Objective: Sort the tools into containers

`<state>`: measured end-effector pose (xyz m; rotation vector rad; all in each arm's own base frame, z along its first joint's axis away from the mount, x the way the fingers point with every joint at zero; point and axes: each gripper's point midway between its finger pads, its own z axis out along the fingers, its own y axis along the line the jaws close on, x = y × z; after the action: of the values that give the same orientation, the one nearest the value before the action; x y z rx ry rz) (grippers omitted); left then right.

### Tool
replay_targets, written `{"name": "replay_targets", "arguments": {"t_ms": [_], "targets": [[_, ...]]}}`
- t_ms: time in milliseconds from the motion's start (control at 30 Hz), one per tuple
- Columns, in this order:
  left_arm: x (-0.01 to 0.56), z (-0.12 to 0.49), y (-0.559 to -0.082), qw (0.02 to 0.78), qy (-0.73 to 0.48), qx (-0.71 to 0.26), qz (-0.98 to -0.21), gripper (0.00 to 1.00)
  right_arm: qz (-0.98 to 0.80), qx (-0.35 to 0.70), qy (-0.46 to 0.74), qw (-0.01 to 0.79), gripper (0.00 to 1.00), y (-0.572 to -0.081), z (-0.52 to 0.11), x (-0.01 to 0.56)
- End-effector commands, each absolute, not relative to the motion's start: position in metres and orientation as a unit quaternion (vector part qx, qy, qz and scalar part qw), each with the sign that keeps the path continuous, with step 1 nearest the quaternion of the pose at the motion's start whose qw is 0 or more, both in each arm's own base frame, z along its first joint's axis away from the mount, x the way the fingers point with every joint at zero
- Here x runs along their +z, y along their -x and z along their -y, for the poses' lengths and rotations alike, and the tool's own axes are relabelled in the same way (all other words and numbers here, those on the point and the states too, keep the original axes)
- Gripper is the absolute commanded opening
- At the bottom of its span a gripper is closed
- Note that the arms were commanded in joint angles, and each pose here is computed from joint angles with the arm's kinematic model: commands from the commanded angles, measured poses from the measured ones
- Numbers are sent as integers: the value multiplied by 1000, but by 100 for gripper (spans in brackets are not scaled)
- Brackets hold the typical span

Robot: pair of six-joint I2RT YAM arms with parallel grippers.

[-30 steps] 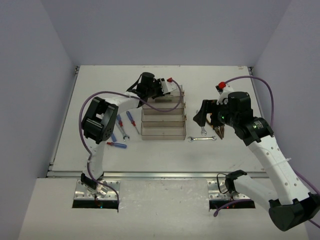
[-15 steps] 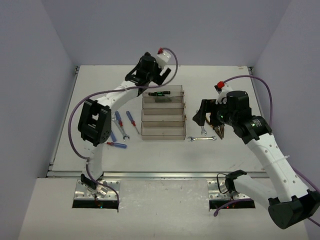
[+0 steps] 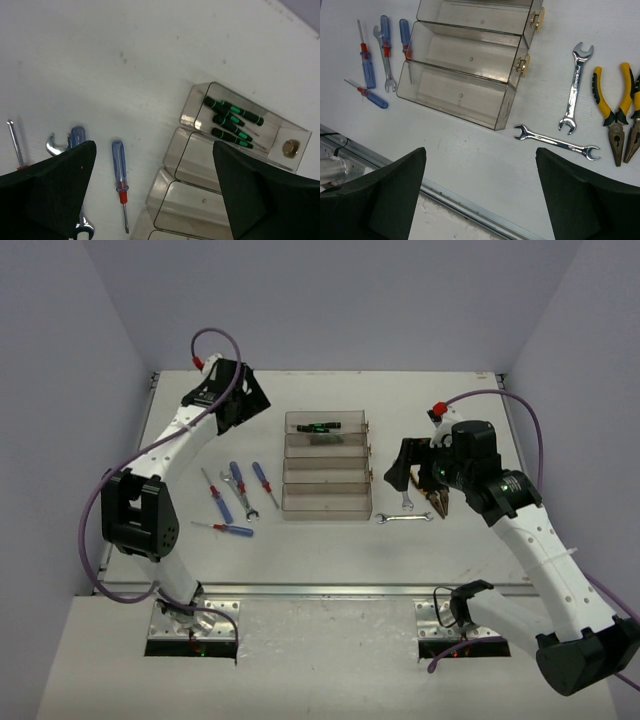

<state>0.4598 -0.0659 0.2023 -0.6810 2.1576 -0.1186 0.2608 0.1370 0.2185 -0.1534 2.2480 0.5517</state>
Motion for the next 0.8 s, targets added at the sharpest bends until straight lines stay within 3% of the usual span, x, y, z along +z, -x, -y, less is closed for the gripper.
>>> {"name": "replay_targets", "arguments": {"t_ms": [0, 167, 500, 567, 667, 700, 767], "targets": [[142, 91, -426, 319, 301, -59, -897, 100, -873, 234, 61, 423, 90, -267, -142, 231], [97, 96, -407, 290, 356, -32, -888, 98, -872, 247, 60, 417, 90, -266, -146, 229], [19, 107, -394, 208, 361, -13, -909, 66, -874, 244, 59, 416, 90, -266, -145, 225], [10, 108, -393, 199, 361, -10, -911, 63, -874, 247, 60, 414, 90, -266, -147, 224], [-4, 108, -389, 186, 358, 0, -915, 51, -875, 247, 60, 412, 90, -266, -147, 222], [-6, 108, -389, 184, 357, 1, -916, 41, -875, 246, 60, 412, 90, -267, -147, 221], [-9, 108, -388, 180, 355, 1, -917, 11, -875, 246, 60, 412, 90, -267, -147, 222]]}}
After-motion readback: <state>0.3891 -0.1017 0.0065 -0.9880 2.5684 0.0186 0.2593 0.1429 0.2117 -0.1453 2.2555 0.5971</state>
